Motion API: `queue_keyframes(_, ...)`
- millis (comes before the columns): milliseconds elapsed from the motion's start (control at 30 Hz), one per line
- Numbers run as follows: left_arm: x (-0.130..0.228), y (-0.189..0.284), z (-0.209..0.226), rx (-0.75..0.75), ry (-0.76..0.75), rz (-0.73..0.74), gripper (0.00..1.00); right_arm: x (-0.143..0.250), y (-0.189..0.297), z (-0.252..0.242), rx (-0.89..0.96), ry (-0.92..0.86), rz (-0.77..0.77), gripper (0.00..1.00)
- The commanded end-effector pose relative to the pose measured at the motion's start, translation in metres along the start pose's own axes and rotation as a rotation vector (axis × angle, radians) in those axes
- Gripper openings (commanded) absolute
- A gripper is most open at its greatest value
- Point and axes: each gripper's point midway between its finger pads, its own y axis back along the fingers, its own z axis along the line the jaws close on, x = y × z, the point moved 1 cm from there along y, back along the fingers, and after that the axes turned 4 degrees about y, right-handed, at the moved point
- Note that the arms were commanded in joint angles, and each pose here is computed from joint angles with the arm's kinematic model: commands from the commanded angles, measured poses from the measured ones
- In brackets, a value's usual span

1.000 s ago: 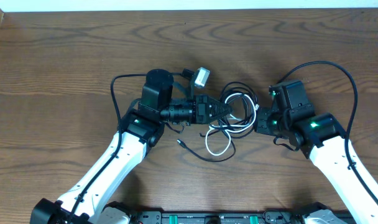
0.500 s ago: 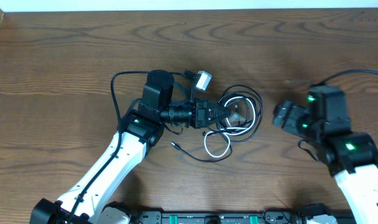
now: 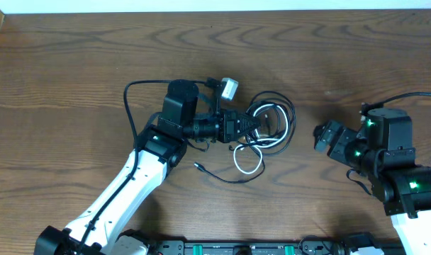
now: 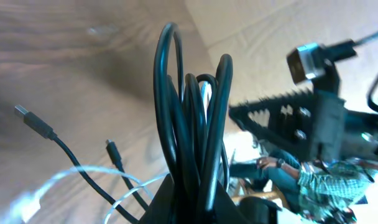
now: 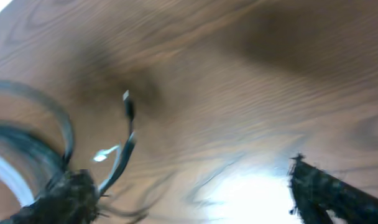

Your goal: Untangle cables

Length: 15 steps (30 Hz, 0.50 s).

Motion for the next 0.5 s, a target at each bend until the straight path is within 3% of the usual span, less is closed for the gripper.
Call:
queue_keyframes(0,-0.012,0.003,0.002,-0.041,-0.020,-0.060,0.08,0.012,0.007,0.032,-0.204,0.077,0.073,0.83)
queue_keyframes(200,-0.015,0.003,0.005,-0.061,-0.024,-0.078,0.08,0.031,0.026,0.076,-0.519,0.338,0.133,0.61)
queue_keyframes(233,-0.015,0.003,0.005,-0.060,-0.024,-0.078,0.08,0.031,0.025,0.076,-0.516,0.336,0.133,0.57)
queue_keyframes(400,-0.012,0.003,0.001,-0.039,-0.025,-0.057,0.08,0.028,0.020,0.075,-0.491,0.217,0.159,0.61)
queue_keyframes(467,-0.011,0.003,0.001,-0.038,-0.025,-0.056,0.08,0.027,0.018,0.079,-0.509,0.182,0.175,0.48)
